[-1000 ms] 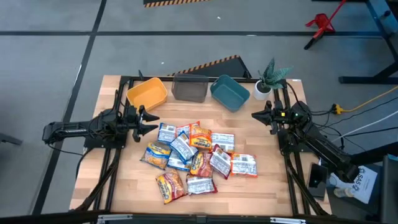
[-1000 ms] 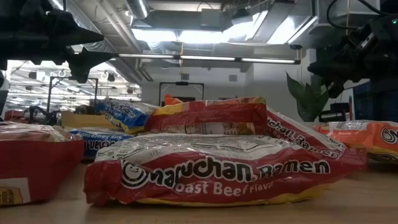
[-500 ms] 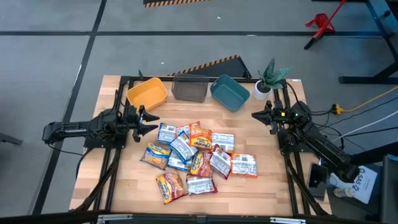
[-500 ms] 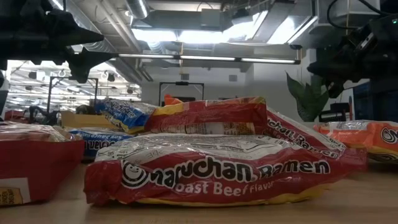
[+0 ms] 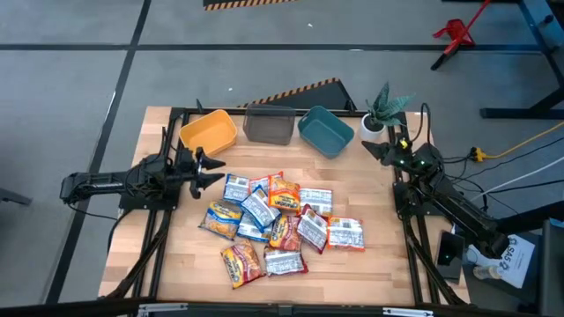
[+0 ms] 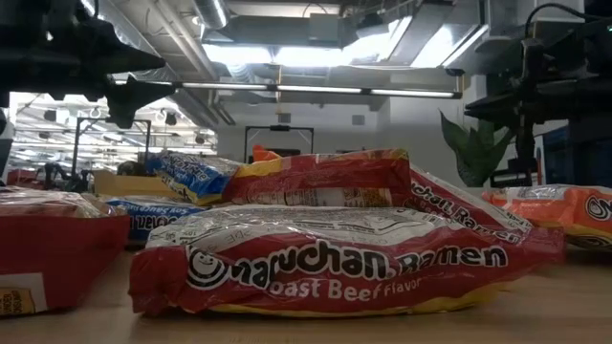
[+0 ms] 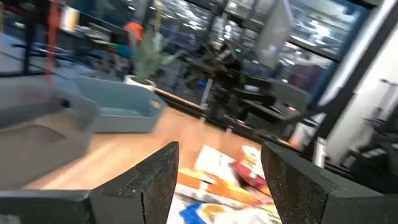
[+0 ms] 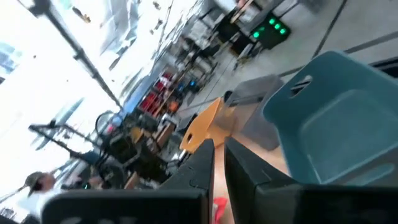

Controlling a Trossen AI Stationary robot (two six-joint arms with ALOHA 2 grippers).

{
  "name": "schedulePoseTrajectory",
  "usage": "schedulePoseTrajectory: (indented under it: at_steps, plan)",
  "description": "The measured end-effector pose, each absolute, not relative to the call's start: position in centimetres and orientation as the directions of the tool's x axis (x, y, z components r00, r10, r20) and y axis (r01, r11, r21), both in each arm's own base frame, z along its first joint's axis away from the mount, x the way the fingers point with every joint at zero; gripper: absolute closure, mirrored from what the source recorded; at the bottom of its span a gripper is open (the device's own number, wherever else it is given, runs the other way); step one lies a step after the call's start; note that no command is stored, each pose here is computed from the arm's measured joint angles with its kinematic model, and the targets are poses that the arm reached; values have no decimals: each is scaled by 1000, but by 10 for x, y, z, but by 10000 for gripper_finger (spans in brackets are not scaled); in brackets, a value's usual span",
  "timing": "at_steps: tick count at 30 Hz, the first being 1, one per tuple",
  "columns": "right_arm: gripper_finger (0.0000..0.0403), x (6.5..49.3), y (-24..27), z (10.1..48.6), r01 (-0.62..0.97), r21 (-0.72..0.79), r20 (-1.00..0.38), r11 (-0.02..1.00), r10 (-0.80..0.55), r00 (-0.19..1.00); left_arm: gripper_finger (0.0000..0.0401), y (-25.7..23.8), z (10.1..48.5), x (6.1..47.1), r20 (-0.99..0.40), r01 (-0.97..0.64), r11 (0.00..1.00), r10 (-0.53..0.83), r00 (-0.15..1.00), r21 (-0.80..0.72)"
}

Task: Sort Maruchan noodles
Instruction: Put the blue noodle pack into the yellow bin

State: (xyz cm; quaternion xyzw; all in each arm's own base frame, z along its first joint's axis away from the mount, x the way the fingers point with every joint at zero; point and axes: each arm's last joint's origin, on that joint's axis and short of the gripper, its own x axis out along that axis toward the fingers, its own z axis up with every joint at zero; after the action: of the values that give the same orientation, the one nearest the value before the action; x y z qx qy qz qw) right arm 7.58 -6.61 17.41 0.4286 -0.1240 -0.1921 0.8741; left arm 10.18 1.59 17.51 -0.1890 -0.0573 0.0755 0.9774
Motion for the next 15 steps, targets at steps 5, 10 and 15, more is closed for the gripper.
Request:
schedulePoseTrajectory:
  at_steps: [5,10,15]
  plan:
    - [377,76,-67,175,213,825,61,524,-458,887,179,21,184,99,176,-259,889,344,922,-378]
    - [377,75,-66,184,103,867,143,487,-441,886,179,23,197,95,304,-279,849,438,846,-448]
    - [377,70,-60,209,-74,773,386,630,-375,843,179,25,206,90,378,-312,833,499,780,-457]
